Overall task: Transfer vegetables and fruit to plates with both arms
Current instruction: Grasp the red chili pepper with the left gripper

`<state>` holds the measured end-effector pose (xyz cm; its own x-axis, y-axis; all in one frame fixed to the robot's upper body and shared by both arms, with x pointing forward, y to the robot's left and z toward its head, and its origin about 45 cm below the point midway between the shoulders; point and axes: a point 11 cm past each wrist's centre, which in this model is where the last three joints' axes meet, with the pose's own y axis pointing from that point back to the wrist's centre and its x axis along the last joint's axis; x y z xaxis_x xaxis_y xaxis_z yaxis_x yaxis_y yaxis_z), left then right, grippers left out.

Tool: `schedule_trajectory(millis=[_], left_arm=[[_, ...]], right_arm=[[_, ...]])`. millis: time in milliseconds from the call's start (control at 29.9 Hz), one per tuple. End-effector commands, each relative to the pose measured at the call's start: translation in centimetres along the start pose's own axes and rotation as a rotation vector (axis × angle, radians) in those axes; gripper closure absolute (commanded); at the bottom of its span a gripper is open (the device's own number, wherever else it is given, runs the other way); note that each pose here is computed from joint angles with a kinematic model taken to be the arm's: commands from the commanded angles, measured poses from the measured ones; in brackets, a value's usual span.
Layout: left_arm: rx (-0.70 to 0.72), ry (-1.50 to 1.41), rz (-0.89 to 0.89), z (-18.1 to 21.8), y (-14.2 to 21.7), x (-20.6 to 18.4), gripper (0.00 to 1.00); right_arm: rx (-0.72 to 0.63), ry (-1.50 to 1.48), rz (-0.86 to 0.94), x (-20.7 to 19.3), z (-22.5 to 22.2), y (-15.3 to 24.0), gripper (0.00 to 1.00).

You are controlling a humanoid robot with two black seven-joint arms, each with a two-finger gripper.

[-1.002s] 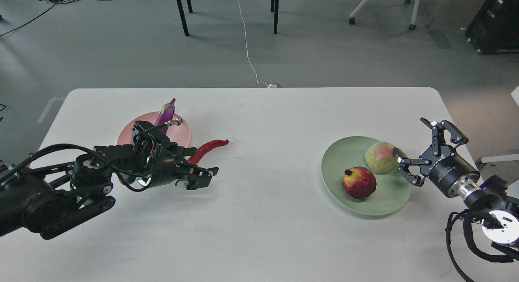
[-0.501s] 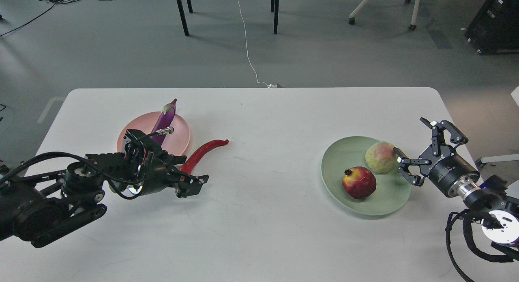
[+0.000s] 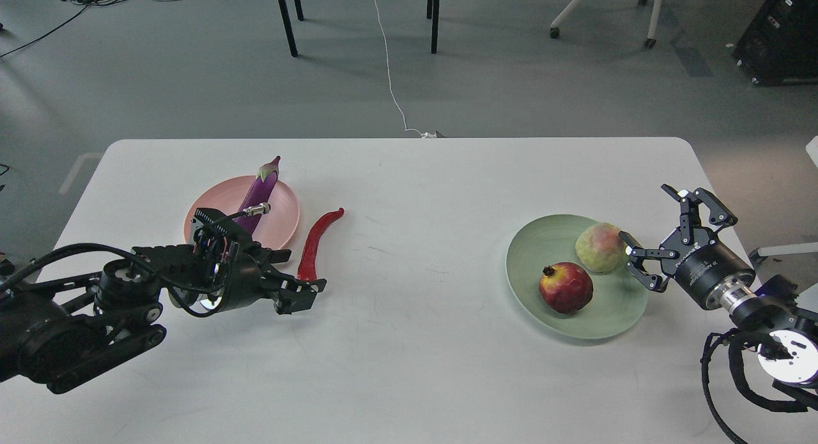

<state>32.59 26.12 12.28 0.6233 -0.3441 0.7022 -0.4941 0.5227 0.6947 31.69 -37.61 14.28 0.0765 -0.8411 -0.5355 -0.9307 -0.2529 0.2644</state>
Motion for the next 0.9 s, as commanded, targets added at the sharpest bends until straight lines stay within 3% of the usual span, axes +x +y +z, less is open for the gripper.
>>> schedule_trajectory(millis=[0, 868], left_arm=[[0.004, 0.004, -0.002, -0.1, -0.1, -0.1, 0.06], [-0.013, 0.066, 0.002, 0.5, -1.3, -0.3, 0.06]], right_arm=[[0.000, 0.001, 0.001, 0.0, 0.0, 0.0, 0.03], [0.000, 0.005, 0.004, 0.1, -0.1, 0.1, 0.03]])
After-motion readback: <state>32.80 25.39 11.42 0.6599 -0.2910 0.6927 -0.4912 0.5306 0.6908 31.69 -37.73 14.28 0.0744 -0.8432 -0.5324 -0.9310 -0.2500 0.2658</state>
